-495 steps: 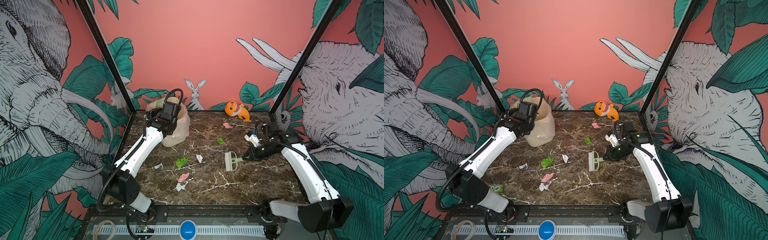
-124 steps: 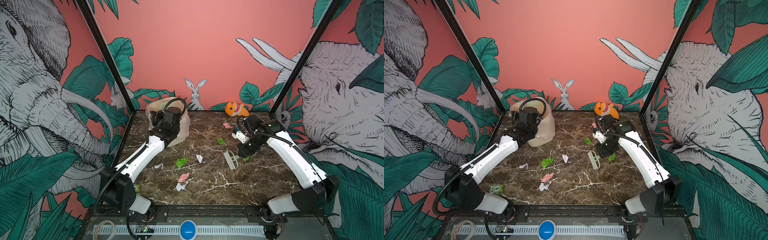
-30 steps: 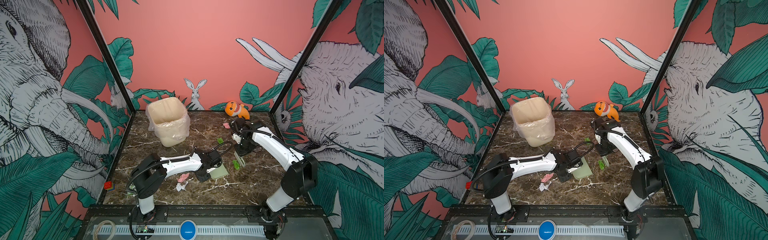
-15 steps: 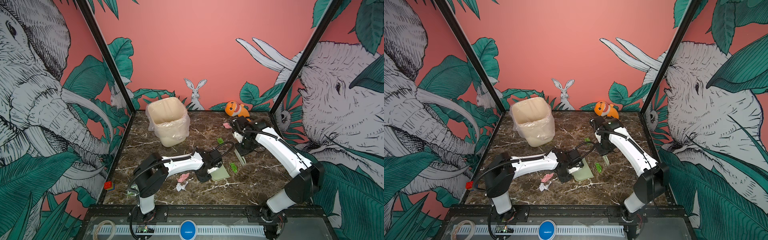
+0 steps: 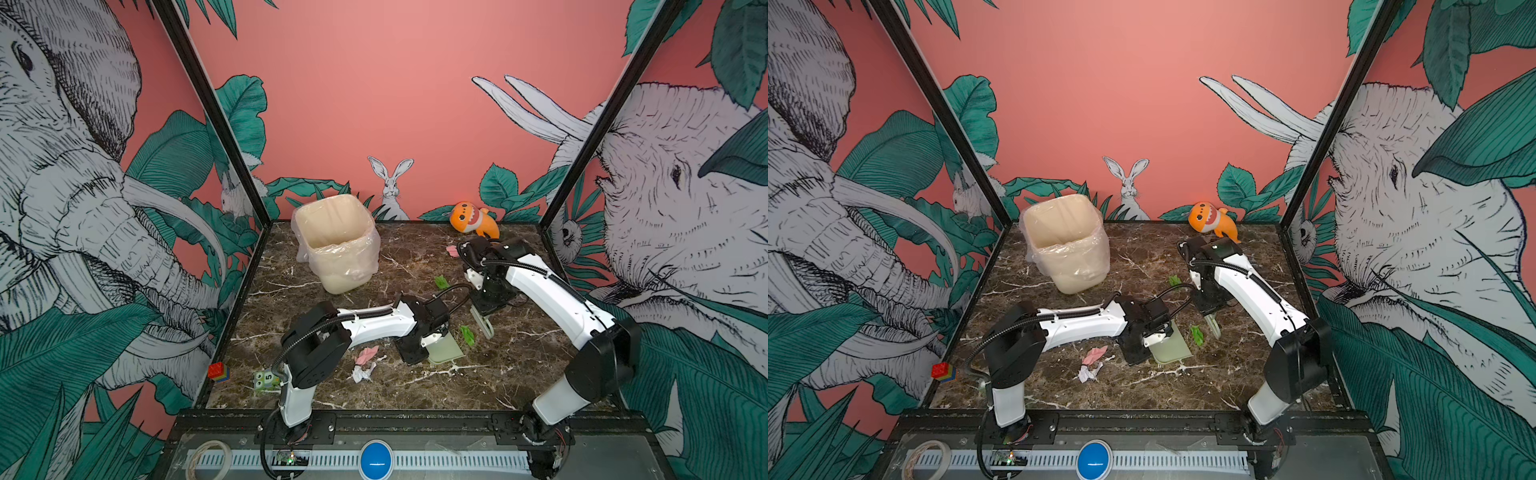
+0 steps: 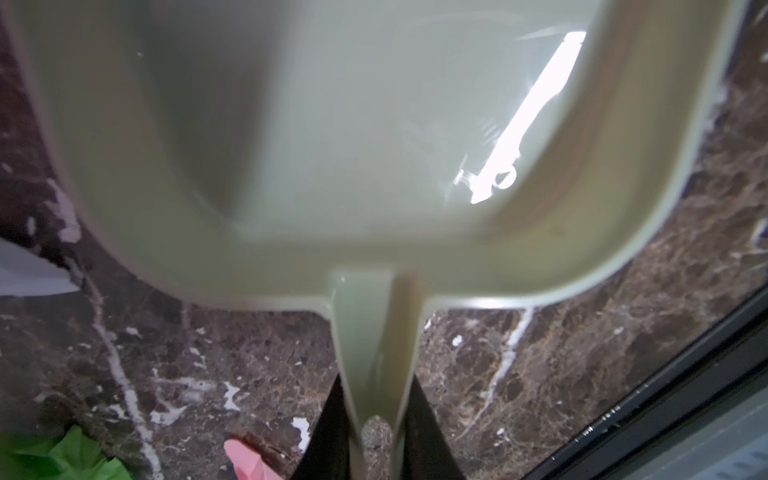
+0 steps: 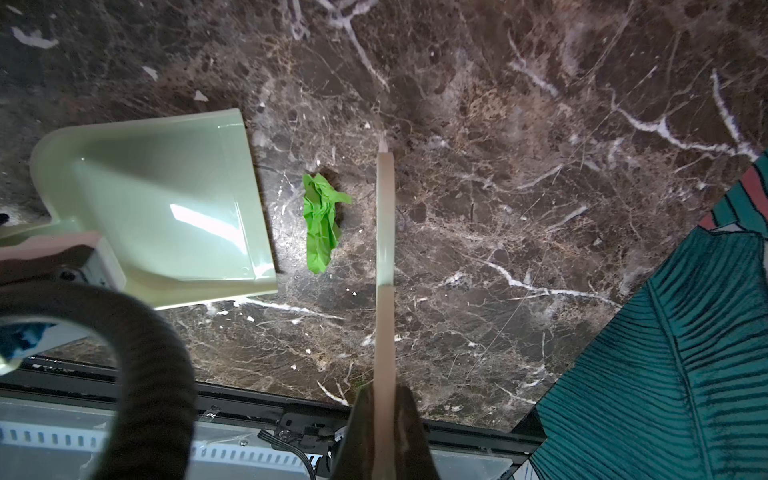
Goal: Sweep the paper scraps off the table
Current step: 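Sweep the green scrap into the dustpan with the brush in the right gripper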
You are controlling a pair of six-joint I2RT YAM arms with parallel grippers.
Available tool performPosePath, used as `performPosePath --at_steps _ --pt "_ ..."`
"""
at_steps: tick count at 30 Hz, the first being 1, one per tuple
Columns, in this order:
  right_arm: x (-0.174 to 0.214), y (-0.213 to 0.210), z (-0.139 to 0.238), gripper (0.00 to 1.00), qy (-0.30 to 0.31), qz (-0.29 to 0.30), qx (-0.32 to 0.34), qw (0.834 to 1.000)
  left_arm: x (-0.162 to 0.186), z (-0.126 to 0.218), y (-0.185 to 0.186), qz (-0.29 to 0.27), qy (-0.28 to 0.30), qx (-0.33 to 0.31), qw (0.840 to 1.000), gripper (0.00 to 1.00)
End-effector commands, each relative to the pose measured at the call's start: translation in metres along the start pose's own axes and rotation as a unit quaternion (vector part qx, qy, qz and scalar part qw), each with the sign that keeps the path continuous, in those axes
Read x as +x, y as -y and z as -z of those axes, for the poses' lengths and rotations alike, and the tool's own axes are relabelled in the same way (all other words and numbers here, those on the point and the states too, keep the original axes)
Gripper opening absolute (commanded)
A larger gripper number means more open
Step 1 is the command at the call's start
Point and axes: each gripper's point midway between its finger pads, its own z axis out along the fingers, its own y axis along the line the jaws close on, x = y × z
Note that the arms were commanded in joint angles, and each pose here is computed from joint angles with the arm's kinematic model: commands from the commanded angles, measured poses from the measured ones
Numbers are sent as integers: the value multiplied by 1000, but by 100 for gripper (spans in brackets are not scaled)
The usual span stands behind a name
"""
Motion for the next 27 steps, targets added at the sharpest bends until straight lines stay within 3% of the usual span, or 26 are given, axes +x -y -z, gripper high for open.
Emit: performPosePath --at_steps 1,19,27 --pt "10 -3 -7 0 -30 1 -7 1000 2 6 2 -9 -8 0 1000 12" --pt "15 -41 -11 0 -29 -11 -79 996 -4 6 -2 -6 -5 -18 1000 12" --pt "12 -79 13 0 16 -2 -147 989 -8 6 -2 -7 -1 -18 1000 12"
